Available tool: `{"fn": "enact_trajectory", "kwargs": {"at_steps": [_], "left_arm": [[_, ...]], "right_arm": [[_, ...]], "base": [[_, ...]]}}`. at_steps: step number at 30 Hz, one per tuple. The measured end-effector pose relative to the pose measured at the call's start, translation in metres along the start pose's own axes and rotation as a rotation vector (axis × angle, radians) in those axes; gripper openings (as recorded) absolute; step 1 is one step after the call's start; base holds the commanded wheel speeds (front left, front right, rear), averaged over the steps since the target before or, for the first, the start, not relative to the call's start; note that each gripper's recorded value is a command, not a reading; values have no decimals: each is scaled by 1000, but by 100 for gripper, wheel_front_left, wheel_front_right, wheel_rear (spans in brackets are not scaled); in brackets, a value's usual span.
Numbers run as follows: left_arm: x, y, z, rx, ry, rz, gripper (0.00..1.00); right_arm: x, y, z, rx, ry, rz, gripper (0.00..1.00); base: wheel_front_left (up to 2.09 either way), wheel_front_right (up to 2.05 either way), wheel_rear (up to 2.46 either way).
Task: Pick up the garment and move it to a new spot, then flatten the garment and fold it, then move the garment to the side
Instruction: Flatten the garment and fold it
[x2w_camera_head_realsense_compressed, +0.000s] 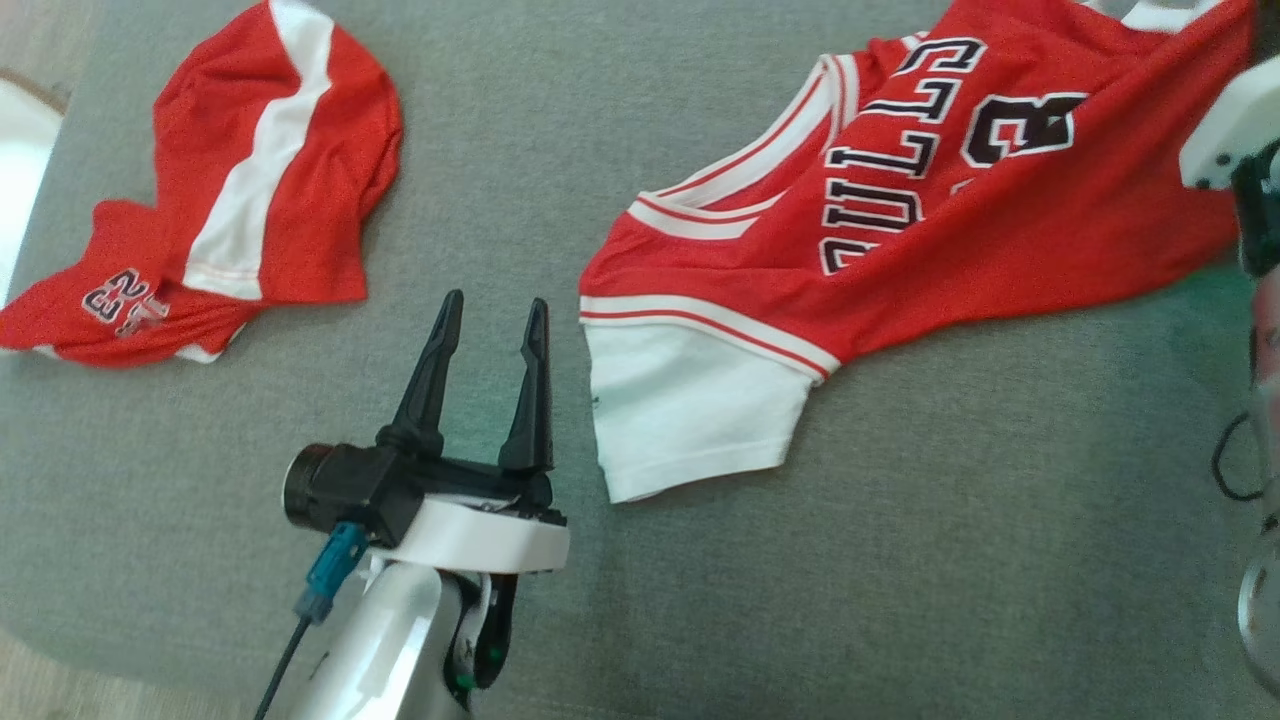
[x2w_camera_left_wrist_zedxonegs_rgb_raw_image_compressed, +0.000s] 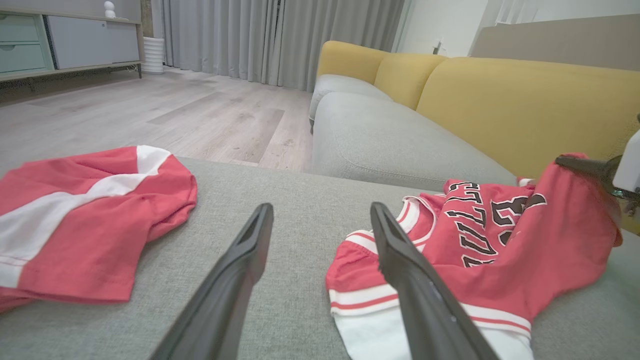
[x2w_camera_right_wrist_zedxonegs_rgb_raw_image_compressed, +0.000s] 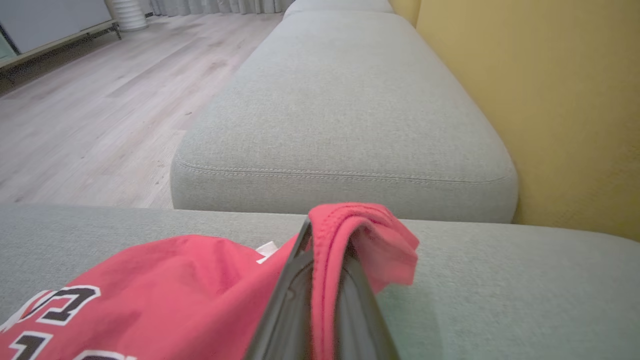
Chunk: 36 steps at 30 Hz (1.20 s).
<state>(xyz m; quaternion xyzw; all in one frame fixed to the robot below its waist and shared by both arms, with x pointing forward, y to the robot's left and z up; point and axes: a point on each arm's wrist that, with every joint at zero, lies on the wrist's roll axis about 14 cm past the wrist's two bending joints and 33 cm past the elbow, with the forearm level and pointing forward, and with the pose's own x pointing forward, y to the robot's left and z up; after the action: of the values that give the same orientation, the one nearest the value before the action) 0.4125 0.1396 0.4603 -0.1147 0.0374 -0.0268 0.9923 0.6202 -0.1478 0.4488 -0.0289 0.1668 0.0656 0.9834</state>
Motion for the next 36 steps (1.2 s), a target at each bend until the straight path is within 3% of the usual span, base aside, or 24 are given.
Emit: {"fn": "enact_trajectory", "kwargs": {"at_steps": [2, 3, 4, 5, 18, 27, 36], "left_arm": [[0, 3, -1, 3, 3, 8, 100], [0, 5, -1, 4, 5, 15, 100], [0, 7, -1, 2, 6, 23, 100], [0, 8, -2, 2, 7, 28, 100], [-2, -1, 17, 2, -47, 5, 100], [-9, -20, 20, -9, -59, -45, 100], [-20, -43, 23, -18, -72, -107, 100]], "right_arm": [[8, 9, 1, -23, 4, 23, 0], [11, 14, 1, -33, 5, 34, 7], [14, 18, 1, -50, 5, 45, 92], [16, 21, 0, -59, 5, 52, 100], [-17, 5, -3, -125, -21, 37, 100], [-68, -5, -18, -15, -93, -3, 100], [-142, -19, -35, 124, -212, -91, 100]], "base": [[0, 0, 0], [0, 0, 0], [0, 0, 0], [0, 0, 0], [0, 0, 0], [0, 0, 0], [0, 0, 0]]}}
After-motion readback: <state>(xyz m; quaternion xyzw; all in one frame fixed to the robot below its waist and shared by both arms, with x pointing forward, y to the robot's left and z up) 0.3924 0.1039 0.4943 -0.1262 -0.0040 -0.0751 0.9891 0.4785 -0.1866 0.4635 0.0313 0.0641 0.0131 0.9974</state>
